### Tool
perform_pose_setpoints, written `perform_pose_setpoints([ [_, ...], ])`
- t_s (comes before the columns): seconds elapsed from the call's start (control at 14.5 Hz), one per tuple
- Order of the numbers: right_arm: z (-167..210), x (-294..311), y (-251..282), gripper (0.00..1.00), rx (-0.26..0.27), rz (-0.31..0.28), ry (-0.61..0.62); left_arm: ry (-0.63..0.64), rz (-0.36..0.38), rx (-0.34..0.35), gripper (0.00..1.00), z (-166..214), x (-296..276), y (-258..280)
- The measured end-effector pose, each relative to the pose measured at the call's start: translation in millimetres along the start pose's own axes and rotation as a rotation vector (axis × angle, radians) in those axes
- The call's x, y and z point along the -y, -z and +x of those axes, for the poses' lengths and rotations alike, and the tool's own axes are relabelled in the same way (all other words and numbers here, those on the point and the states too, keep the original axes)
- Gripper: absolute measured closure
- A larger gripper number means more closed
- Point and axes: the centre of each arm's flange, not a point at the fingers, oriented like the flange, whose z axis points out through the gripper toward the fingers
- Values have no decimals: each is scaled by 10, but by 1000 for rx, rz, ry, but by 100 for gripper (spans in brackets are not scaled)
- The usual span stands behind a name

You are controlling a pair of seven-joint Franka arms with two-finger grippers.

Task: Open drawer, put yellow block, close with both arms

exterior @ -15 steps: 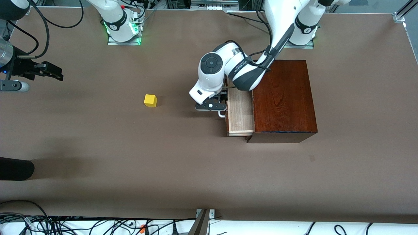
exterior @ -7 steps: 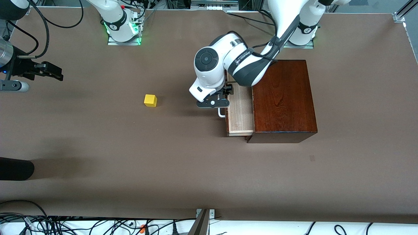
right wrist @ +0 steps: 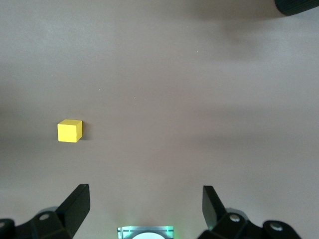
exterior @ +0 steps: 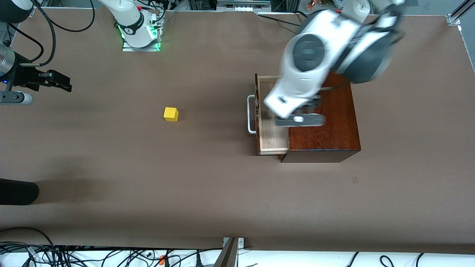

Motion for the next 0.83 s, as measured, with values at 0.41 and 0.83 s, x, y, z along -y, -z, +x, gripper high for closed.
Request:
perform_pose_setpoints([
  [0.41,1,0,-6,0,1,0,0,-174,4,22,0,-29,1311,533],
  [0.83,1,0,-7,0,2,0,0,-187,-36,-88,0,-108,2259,589],
])
